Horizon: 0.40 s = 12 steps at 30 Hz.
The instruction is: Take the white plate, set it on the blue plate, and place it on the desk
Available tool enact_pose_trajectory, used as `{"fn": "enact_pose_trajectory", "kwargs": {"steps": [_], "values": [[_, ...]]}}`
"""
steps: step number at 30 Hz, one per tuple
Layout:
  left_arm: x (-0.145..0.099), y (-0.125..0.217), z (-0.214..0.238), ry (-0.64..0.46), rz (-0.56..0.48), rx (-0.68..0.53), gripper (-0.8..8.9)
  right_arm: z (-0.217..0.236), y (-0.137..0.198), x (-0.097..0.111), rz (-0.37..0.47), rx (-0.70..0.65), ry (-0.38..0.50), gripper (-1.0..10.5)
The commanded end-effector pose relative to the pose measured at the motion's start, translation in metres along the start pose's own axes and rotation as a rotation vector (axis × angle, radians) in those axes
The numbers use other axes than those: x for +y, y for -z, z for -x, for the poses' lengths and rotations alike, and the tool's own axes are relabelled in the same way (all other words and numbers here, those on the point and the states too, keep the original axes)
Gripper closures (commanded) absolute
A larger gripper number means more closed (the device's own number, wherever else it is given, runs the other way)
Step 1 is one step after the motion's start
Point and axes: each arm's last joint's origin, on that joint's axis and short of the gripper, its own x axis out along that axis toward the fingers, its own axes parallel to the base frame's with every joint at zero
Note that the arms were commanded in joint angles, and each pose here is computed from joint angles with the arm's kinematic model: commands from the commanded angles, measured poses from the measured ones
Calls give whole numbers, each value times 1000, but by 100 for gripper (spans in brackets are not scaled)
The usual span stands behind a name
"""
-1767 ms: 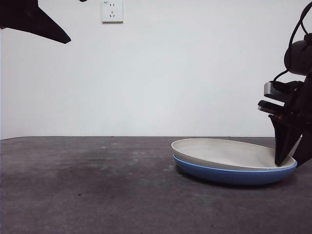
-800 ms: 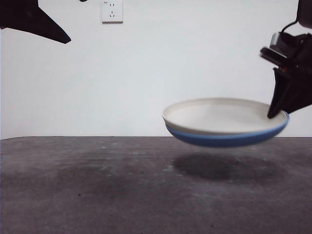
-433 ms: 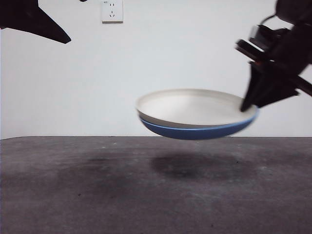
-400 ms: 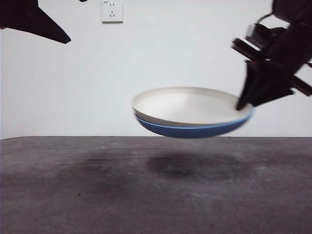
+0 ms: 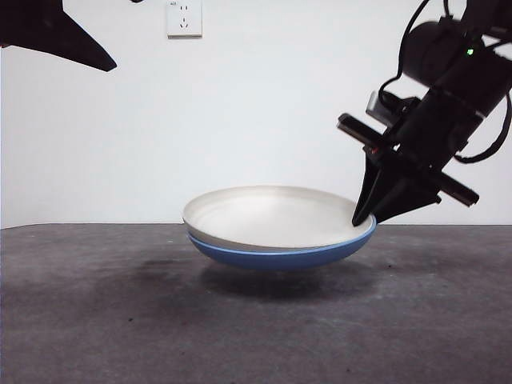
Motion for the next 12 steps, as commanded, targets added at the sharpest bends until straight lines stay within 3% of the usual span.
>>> {"fn": "enact_pose_trajectory", "kwargs": {"steps": [1, 12], "values": [[-1, -3, 0, 10, -23, -9, 506, -6, -9, 3, -23, -23, -21, 935], [-1, -3, 0, 10, -24, -9, 506, -29, -7, -8, -64, 11, -8, 935]]}}
